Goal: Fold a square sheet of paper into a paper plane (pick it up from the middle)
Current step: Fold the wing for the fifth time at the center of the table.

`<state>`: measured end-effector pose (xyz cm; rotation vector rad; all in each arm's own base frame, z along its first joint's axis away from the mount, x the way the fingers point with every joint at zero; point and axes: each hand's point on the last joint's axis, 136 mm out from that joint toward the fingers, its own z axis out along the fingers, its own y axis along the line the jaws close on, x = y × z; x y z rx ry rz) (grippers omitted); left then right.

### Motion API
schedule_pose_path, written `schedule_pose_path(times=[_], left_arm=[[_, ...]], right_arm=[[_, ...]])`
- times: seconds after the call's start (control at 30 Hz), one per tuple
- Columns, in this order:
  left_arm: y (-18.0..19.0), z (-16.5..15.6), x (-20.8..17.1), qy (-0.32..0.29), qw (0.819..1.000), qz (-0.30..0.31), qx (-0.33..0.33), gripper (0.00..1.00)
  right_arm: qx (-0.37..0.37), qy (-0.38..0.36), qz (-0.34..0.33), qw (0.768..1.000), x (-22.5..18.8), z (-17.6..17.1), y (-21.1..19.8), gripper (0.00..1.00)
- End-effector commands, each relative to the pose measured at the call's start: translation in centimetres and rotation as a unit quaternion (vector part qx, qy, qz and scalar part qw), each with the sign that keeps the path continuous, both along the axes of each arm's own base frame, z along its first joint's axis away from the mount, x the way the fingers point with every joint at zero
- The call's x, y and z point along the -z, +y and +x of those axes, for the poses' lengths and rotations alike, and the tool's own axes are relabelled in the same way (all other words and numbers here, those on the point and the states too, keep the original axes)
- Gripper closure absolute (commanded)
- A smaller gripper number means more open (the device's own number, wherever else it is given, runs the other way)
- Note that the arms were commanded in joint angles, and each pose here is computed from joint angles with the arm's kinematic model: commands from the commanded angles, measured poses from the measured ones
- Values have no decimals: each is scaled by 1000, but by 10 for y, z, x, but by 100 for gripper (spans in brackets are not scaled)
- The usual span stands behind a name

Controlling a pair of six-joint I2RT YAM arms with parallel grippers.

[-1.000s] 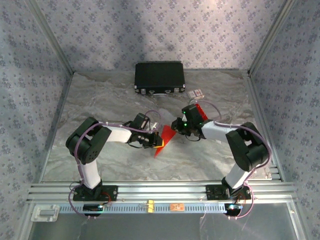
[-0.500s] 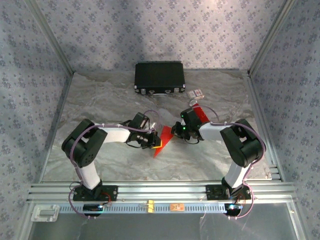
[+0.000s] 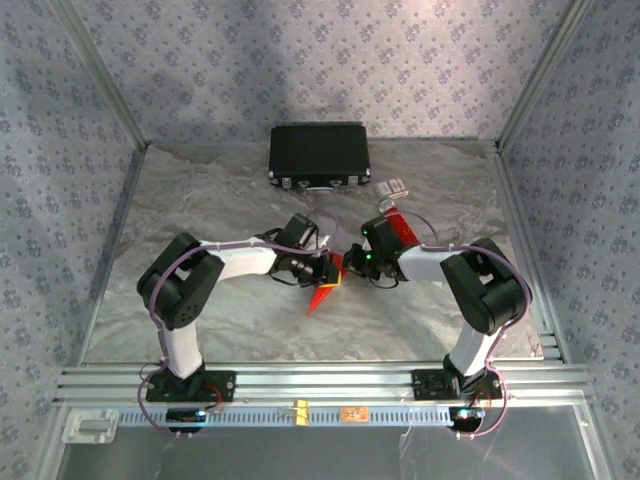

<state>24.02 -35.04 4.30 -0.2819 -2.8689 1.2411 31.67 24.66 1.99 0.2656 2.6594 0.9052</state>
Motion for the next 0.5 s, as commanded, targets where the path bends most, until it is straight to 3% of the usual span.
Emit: schedule_pose_path(times=[0.0, 0.17, 0.47], left_arm=[[18, -15, 26, 24, 998, 53, 10, 99], [37, -35, 44, 37, 996, 74, 16, 99], [50, -56, 43, 42, 997, 64, 24, 96]], right_arm=[[16, 56, -61, 996, 38, -23, -25, 91], [16, 59, -64, 996, 40, -25, -27, 92], [16, 62, -70, 996, 43, -26, -29, 92]])
